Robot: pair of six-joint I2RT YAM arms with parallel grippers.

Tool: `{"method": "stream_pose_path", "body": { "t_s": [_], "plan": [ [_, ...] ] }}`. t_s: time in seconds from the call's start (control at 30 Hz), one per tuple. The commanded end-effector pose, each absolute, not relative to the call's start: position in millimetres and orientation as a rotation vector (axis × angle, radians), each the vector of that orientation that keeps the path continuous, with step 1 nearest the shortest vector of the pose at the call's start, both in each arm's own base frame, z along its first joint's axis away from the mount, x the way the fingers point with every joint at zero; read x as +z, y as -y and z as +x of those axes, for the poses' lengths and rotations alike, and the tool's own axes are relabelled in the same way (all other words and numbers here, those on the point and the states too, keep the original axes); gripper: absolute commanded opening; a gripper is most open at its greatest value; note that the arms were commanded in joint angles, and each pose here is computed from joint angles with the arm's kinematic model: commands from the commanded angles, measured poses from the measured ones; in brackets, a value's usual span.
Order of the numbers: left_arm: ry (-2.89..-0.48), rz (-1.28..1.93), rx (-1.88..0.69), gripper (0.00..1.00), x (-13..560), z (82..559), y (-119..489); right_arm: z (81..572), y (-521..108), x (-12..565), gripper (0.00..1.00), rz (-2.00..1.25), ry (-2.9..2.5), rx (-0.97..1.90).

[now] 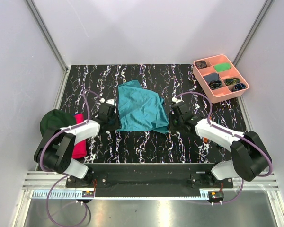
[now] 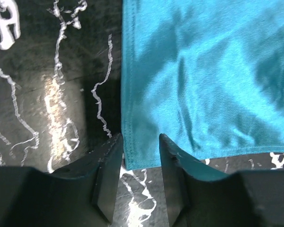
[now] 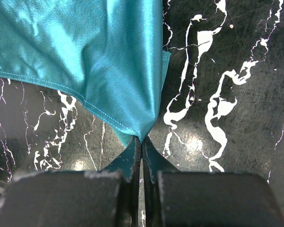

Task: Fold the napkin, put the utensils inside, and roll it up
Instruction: Flatten the napkin out

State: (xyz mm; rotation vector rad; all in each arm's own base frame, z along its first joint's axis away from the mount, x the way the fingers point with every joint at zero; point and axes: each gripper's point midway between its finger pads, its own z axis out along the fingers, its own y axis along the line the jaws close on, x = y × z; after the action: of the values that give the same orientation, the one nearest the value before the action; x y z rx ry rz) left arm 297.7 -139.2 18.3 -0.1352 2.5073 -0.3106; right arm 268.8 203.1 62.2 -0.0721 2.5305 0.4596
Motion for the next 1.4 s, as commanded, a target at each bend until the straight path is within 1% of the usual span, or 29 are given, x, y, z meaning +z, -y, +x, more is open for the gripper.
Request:
{"method": "stream_pose_path", "body": {
  "t_s": [0.0,0.03,0.07,0.13,0.17,0.23,0.27,0.4,0.5,0.53,0.57,0.6,0.63,0.7,0.77,0.8,0.9,0.97,1.0,1.07,1.1,1.13,1.23,1.37],
  "plan": [
    [-2.555,-0.137,-0.283,0.39,1.8,289.3,140.2,275.5,-209.3,68.1,0.00,-0.056,-2.495,0.493],
    [-2.568,-0.137,-0.275,0.35,-2.3,287.1,139.2,276.4,-210.6,68.7,0.00,-0.056,-2.493,0.496],
    [-2.574,-0.134,-0.274,0.28,-4.2,285.8,139.4,274.8,-213.7,69.4,0.00,-0.065,-2.498,0.522],
    [-2.588,-0.139,-0.265,0.19,-9.4,283.4,138.2,274.5,-214.8,68.3,0.00,-0.068,-2.501,0.525],
    [-2.590,-0.136,-0.266,0.12,-10.4,283.4,138.4,275.2,-215.0,68.1,0.00,-0.067,-2.501,0.526],
    [-2.589,-0.133,-0.272,0.03,-11.0,284.1,139.6,274.6,-215.8,68.7,0.00,-0.072,-2.500,0.531],
    [-2.582,-0.128,-0.281,0.00,-8.8,286.1,141.5,274.7,-216.2,69.4,0.00,-0.073,-2.498,0.534],
    [-2.529,-0.118,-0.320,0.00,13.0,295.1,147.2,272.6,-221.6,77.5,0.02,-0.117,-2.483,0.578],
    [-2.416,-0.135,-0.370,0.00,61.1,305.4,147.9,269.7,-228.2,91.3,0.11,-0.171,-2.451,0.638],
    [-2.355,-0.139,-0.404,0.00,87.7,306.4,147.5,268.7,-229.4,100.3,0.22,-0.176,-2.426,0.658],
    [-2.304,-0.139,-0.425,0.00,109.9,312.0,147.2,267.8,-230.7,107.2,0.29,-0.182,-2.408,0.678],
    [-2.241,-0.145,-0.428,0.00,134.7,315.3,138.8,267.2,-229.8,112.9,0.38,-0.176,-2.395,0.685],
    [-2.250,-0.149,-0.407,0.00,141.2,311.3,130.5,267.1,-229.2,126.5,0.52,-0.174,-2.355,0.700],
    [-2.192,-0.173,-0.380,0.00,170.8,318.7,108.7,268.3,-226.0,138.5,0.64,-0.149,-2.322,0.697],
    [-2.166,-0.223,-0.358,0.00,189.1,315.9,86.0,272.1,-221.1,148.1,0.71,-0.122,-2.289,0.676],
    [-2.149,-0.210,-0.379,0.00,198.9,311.7,83.4,273.8,-220.8,150.3,0.72,-0.114,-2.283,0.669],
    [-2.140,-0.224,-0.318,0.00,208.2,300.7,60.7,284.0,-219.0,142.4,0.71,-0.089,-2.306,0.611],
    [-2.162,-0.231,-0.279,0.00,206.0,293.7,49.0,291.0,-221.7,127.5,0.70,-0.087,-2.349,0.574],
    [-2.166,-0.209,-0.264,0.00,206.0,290.9,46.2,297.6,-224.9,129.1,0.69,-0.099,-2.347,0.567],
    [-2.194,-0.204,-0.247,0.00,198.1,285.3,41.1,305.1,-229.4,111.2,0.66,-0.116,-2.398,0.533],
    [-2.199,-0.194,-0.236,0.00,196.4,283.7,39.1,312.2,-233.7,114.4,0.64,-0.127,-2.391,0.532],
    [-2.209,-0.194,-0.229,0.00,192.7,281.9,37.4,314.6,-236.2,102.9,0.63,-0.134,-2.422,0.519],
    [-2.218,-0.198,-0.201,0.00,186.1,278.2,31.0,318.8,-252.0,95.9,0.61,-0.165,-2.458,0.574],
    [-2.227,-0.192,-0.170,0.00,177.9,274.5,25.3,319.5,-273.8,92.7,0.61,-0.159,-2.470,0.707]
  ]
}}
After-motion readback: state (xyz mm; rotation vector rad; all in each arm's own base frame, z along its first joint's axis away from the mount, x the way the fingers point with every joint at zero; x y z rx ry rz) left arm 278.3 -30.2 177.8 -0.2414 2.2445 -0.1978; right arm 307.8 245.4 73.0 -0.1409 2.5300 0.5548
